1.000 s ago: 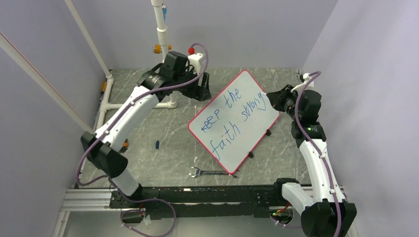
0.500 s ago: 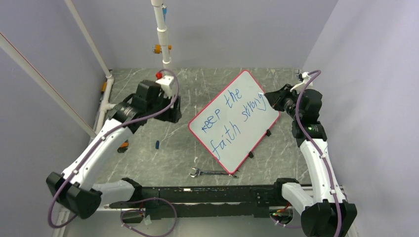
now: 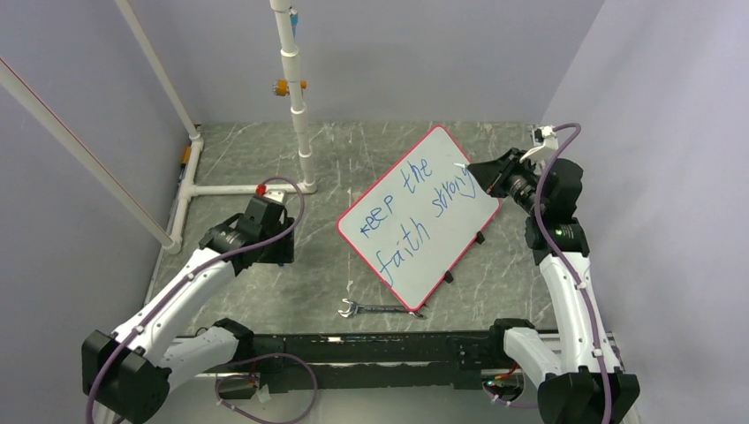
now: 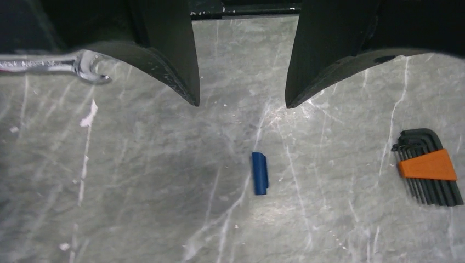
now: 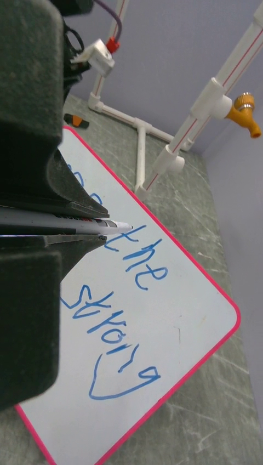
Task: Write a sentence on the whiteboard
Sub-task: Close the whiteboard marker at the center of the board.
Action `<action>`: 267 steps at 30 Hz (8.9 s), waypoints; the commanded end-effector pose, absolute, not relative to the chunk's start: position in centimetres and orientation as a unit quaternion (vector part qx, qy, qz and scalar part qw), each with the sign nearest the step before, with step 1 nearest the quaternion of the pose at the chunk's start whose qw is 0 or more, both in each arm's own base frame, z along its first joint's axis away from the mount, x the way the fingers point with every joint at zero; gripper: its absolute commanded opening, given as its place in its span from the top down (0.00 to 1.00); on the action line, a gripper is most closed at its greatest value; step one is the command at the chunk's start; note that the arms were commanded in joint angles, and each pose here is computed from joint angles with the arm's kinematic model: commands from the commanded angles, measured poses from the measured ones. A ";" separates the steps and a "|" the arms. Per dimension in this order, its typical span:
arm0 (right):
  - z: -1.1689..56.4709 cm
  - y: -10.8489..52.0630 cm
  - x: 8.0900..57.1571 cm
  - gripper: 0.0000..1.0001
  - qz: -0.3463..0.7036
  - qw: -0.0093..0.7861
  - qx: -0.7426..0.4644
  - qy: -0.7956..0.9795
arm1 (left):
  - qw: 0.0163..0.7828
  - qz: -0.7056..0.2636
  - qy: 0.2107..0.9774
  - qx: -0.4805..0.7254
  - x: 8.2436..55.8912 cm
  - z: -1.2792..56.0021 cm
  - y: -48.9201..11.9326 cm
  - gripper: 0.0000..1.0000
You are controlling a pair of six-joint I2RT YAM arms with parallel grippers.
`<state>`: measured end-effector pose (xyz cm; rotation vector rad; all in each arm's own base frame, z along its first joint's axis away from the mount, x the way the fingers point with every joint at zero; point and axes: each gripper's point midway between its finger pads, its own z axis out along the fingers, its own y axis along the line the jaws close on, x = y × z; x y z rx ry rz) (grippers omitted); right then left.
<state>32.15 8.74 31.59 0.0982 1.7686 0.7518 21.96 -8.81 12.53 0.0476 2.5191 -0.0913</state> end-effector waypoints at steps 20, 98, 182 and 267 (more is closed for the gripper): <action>34.6 9.9 30.9 1.00 0.347 0.587 0.016 0.731 | 0.248 0.032 0.965 -0.085 25.8 3.6 -7.0 0.48; 34.1 26.9 25.7 1.00 0.510 0.414 -0.234 0.717 | 0.553 -0.211 0.696 0.406 24.3 25.6 -18.9 1.00; 32.0 34.1 22.9 1.00 0.505 0.358 -0.294 0.728 | 0.550 -0.244 0.657 0.454 21.2 25.2 -20.4 1.00; 24.9 41.5 16.9 1.00 0.490 0.253 -0.500 0.668 | 0.546 -0.311 0.612 0.479 18.4 27.4 -21.8 1.00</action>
